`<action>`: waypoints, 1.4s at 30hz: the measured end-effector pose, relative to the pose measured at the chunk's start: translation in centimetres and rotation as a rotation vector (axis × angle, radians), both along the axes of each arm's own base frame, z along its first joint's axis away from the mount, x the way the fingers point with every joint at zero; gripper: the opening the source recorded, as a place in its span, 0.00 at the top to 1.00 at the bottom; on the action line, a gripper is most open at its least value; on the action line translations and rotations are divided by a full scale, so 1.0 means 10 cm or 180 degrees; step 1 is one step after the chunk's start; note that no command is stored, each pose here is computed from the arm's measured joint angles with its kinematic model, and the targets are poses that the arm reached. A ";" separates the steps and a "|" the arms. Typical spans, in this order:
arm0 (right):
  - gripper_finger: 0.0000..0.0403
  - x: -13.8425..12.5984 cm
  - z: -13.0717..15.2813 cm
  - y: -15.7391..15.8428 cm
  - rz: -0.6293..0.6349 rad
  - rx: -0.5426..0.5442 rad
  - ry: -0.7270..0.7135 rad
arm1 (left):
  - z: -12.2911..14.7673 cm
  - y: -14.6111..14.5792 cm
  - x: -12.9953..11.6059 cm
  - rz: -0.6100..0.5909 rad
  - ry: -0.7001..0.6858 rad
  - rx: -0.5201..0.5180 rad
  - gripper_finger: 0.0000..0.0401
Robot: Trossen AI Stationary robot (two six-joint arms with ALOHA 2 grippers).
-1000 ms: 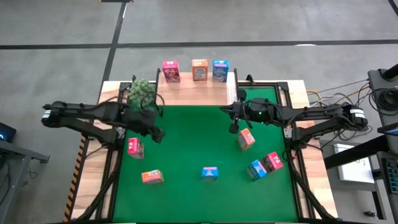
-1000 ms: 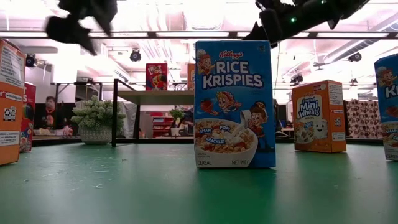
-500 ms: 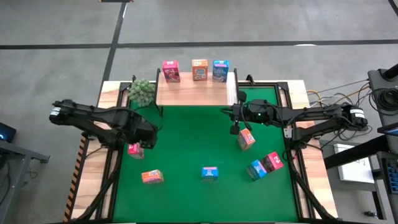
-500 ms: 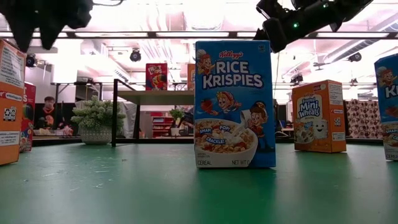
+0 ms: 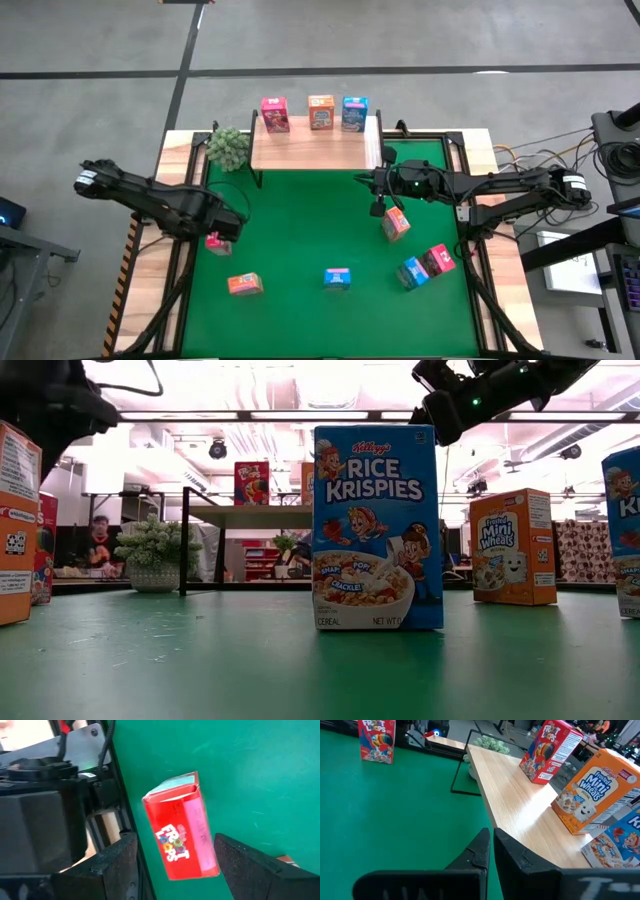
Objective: Stack cereal on shelf
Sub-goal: Put the left red cereal box on the shelf aligned with the other red cereal box
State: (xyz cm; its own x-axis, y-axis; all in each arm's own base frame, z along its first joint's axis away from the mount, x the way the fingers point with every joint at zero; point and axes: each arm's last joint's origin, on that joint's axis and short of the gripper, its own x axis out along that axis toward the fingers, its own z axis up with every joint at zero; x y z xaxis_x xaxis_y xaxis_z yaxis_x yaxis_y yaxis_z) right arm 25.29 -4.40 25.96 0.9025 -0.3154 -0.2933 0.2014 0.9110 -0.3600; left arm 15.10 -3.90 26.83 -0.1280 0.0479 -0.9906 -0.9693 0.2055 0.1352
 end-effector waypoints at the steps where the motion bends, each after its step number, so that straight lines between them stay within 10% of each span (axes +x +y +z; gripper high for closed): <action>1: 0.97 0.00 0.00 0.00 0.0000 0.0000 -0.0001 | -0.02 0.00 0.00 0.0000 -0.0013 -0.0001 0.38; 32: 0.97 0.00 -0.01 0.00 -0.0007 0.0025 0.0040 | -0.29 -0.04 0.11 -0.0095 -0.0004 0.0079 0.56; 42: 0.97 0.00 -0.01 0.00 -0.0009 0.0025 0.0040 | 0.01 -0.06 0.24 -0.0696 -0.0358 0.0093 0.62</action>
State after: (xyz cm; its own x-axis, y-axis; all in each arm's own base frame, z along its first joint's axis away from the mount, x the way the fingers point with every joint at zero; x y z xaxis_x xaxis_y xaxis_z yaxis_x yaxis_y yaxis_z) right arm 25.25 -4.40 25.83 0.8979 -0.3155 -0.3070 0.1994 0.9132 -0.3553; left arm 17.54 -4.52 26.96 -0.0003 0.0911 -0.9958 -0.9115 0.4096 0.0377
